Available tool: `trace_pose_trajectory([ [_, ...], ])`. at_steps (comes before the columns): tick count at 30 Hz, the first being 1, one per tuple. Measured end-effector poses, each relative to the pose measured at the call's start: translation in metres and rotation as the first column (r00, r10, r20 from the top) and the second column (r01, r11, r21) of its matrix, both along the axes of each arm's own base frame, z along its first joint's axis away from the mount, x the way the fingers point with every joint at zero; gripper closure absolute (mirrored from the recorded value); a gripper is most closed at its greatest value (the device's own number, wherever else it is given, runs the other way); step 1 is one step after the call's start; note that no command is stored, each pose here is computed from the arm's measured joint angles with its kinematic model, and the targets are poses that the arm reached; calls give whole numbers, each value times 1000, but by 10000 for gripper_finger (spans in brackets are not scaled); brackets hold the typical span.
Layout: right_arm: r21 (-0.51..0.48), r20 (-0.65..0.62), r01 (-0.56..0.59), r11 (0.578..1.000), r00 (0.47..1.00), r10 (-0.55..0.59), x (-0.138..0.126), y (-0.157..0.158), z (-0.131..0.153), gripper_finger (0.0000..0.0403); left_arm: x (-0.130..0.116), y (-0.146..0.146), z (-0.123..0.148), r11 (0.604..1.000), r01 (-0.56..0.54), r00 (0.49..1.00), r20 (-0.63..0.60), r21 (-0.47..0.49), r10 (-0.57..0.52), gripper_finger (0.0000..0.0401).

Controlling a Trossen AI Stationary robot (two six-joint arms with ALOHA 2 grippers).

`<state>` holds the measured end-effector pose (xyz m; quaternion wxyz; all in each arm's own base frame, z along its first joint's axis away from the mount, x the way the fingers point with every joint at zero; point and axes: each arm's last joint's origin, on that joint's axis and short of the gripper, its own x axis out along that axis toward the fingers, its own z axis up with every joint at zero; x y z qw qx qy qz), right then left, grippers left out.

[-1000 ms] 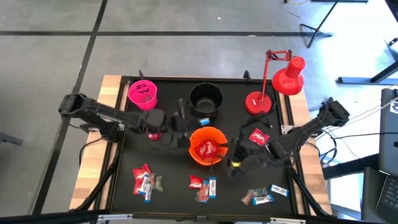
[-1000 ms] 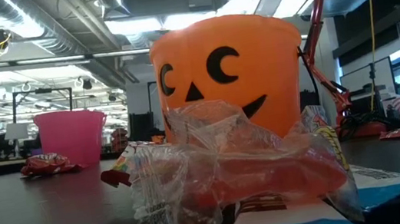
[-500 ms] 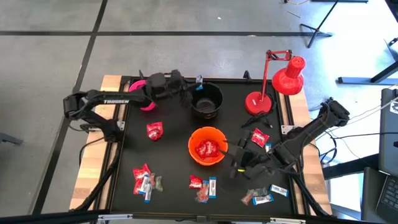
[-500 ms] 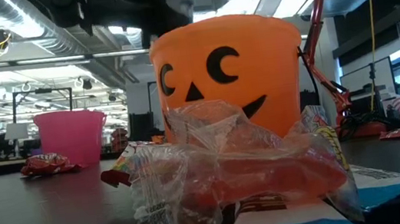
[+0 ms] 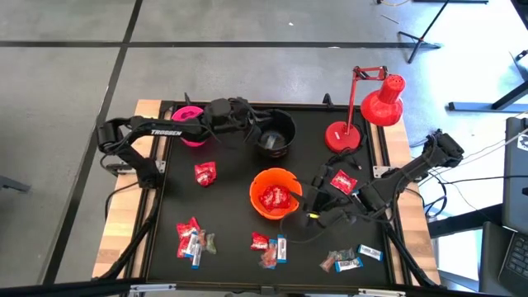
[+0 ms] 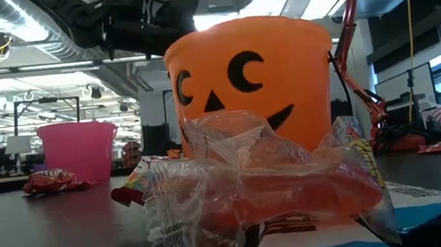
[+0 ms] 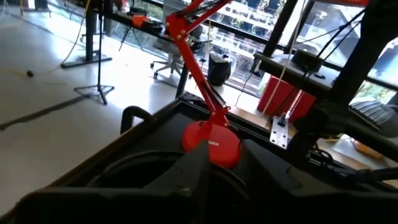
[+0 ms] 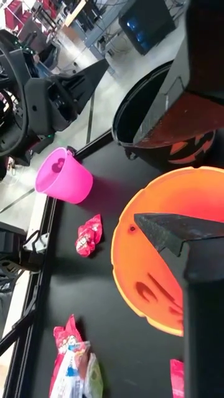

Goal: Sort candy
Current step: Put the white chocolate into the black bucket, then put the red candy into the orange bucket

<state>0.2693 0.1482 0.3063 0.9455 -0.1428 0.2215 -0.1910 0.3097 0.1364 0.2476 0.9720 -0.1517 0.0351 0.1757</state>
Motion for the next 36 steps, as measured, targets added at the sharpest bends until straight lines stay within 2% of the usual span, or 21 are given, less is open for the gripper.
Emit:
trace_pose_trajectory([
  [3,-7,-11,-2,1000,1000,2,-1,0,-1,226,-2,-2,5,999,16,1000,-5,43,-16,272],
  [6,-16,-26,-4,1000,1000,4,-2,0,-2,226,-11,-7,25,996,40,998,51,79,-44,247],
  [9,-20,-33,-5,1000,999,4,-2,0,-3,226,-26,-15,50,992,69,991,106,108,-80,237],
  [11,-20,-35,-4,1000,999,3,-2,0,-3,226,-39,-25,63,987,84,991,91,134,-96,237],
  [14,-9,-31,0,1000,1000,0,-2,0,-3,226,-62,-44,80,979,89,996,8,185,-92,242],
  [17,-4,-29,2,1000,1000,-2,-2,0,-3,226,-85,-67,92,971,62,979,-204,230,-14,248],
  [20,-4,-29,2,1000,1000,-2,-2,0,-3,226,-102,-90,99,969,81,901,-432,231,28,253],
  [24,-17,-30,2,1000,1000,-3,-2,-1,-3,226,-117,-114,89,993,96,774,-633,74,-28,254],
  [26,-15,-24,4,1000,1000,-4,-2,0,-2,226,-122,-122,75,998,61,698,-714,-12,-51,254],
  [29,2,-8,7,1000,1000,-7,-1,0,-1,226,-130,-127,48,992,-65,571,-819,-104,-49,254],
  [32,23,-12,-16,1000,1000,16,-1,1,-1,226,-133,-127,28,966,-210,522,-852,-152,-21,254],
  [36,30,-23,-31,999,999,31,-1,1,-2,226,-134,-127,2,957,-249,479,-877,-149,-12,254],
])
